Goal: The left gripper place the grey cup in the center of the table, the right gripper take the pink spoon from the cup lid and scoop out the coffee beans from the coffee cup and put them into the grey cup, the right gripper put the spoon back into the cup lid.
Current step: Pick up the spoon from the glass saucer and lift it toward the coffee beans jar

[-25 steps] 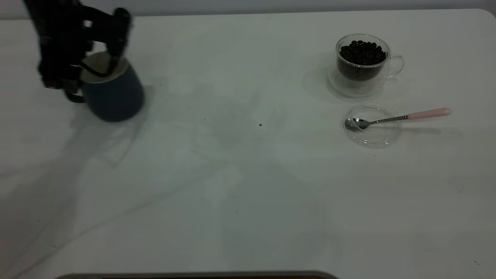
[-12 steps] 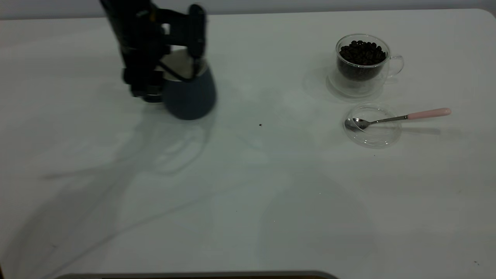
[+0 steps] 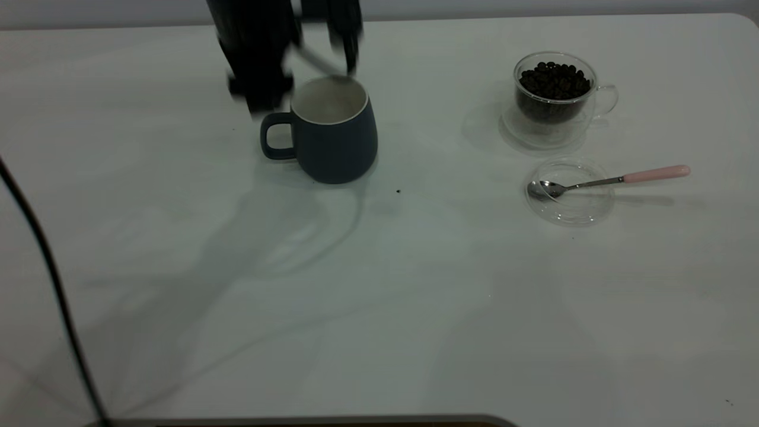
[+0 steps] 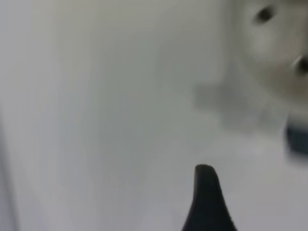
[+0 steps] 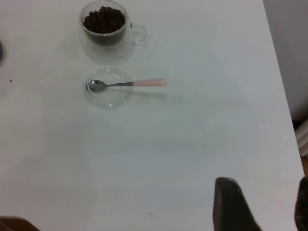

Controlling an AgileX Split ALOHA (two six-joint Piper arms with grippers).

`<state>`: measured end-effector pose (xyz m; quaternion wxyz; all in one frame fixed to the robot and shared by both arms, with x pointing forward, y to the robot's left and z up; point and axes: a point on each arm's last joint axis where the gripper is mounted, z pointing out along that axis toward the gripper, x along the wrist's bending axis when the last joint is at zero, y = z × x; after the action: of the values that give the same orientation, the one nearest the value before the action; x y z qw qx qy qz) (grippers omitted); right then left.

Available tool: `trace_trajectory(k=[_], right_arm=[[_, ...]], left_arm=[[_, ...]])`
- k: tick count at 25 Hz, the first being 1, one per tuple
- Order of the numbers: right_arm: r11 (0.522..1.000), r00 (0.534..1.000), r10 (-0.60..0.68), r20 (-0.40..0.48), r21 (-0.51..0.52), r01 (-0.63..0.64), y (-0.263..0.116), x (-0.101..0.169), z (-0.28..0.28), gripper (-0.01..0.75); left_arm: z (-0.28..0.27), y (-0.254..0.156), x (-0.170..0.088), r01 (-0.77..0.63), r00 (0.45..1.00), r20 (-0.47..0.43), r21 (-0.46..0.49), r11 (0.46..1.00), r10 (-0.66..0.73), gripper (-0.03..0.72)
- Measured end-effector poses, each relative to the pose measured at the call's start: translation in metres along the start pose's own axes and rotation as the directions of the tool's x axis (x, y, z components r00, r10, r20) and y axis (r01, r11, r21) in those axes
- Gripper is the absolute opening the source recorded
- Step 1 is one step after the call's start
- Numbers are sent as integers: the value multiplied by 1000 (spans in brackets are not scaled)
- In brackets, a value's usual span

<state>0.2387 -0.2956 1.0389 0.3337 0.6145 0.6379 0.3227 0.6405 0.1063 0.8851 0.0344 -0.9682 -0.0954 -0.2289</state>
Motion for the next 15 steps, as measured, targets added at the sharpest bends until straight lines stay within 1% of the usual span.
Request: trace_trajectory(k=[2,5,8,10,11,13,15], right_arm=[[1000,1000,0,0,0,0,0,0,0,357],[1000,1000,0,0,0,0,0,0,0,357],[1000,1000,0,0,0,0,0,0,0,357],[1000,1000,0,0,0,0,0,0,0,357],[1000,1000,0,0,0,0,0,0,0,357],[1000,1000,0,0,0,0,0,0,0,357],[1000,1000,0,0,0,0,0,0,0,357]], left_arm=[[-37,-8,17,104,994,-28,43,994,-103,585],[-95,-28,33,268,963,-72,115,957,-261,585],[-146,-54,38,413,910,-130,198,889,-394,585],[-181,-72,38,518,854,-175,230,824,-489,585],[-195,-79,38,556,830,-191,226,800,-523,585],[-226,-90,40,616,784,-215,144,775,-583,585],[-253,-99,37,657,747,-199,71,751,-635,585]])
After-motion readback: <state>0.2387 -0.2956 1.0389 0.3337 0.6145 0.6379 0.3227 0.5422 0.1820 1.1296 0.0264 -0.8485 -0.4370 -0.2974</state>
